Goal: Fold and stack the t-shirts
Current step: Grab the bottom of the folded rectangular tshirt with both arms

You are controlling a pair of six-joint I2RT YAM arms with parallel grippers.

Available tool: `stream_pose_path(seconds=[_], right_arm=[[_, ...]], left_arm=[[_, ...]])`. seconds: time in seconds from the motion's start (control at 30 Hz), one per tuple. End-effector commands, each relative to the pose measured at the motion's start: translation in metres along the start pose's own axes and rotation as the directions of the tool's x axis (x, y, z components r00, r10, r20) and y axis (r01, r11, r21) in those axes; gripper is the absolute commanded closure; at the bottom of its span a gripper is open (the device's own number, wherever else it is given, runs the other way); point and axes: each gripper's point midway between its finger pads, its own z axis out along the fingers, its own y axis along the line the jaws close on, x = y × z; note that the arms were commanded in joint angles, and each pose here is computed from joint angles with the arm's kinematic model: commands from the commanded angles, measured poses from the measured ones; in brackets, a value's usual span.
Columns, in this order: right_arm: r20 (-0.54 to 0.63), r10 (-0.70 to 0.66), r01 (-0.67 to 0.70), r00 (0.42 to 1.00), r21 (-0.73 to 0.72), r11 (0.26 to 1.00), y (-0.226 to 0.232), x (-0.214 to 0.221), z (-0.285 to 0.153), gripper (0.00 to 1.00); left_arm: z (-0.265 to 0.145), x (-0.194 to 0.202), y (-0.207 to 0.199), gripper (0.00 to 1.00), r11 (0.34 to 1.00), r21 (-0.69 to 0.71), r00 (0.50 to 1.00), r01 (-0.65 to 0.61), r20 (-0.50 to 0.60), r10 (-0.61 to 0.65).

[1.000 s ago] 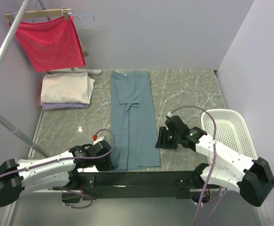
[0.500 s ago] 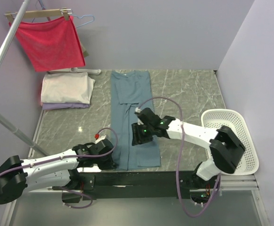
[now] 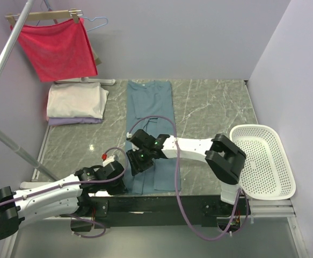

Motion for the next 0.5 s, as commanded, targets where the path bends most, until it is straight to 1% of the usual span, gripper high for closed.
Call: stream_pose_path(seconds=[0.0,0.23,0.33,0.37,0.4,0.43,0.47], right_arm=[[0.009,-0.068,0.068,0.998,-0.035,0.997,0.019,-0.015,0.003,0.48],[-0.008,-0.091,0.09,0.996,-0.064,0.994,0.029,-0.021,0.016,0.48],[-0.021,-0.095,0.093,0.995,-0.071,0.993,0.031,-0.022,0.023,0.48],[-0.028,-0.094,0.092,0.995,-0.067,0.994,0.03,-0.021,0.025,0.48],[-0.038,-0.089,0.087,0.995,-0.054,0.995,0.027,-0.019,0.027,0.48],[-0.046,-0.083,0.081,0.995,-0.034,0.996,0.024,-0.018,0.03,0.48],[-0.053,-0.08,0.081,0.995,0.001,0.997,0.018,-0.016,0.031,0.48]], left_arm=[[0.004,0.0,0.006,0.99,1.0,-0.028,1.0,0.008,0.011,-0.007],[0.004,-0.002,0.007,0.99,0.999,-0.031,1.0,0.008,0.019,-0.007],[0.002,-0.003,0.006,0.96,1.0,-0.029,1.0,0.009,0.022,-0.009],[0.002,-0.003,0.006,0.94,1.0,-0.028,1.0,0.01,0.025,-0.009],[0.001,-0.004,0.005,0.89,1.0,-0.025,0.999,0.01,0.031,-0.009],[0.001,-0.004,0.007,0.76,0.999,-0.033,0.999,0.012,0.032,-0.011],[0.0,-0.006,0.007,0.41,0.999,-0.037,0.999,0.015,0.04,-0.014]])
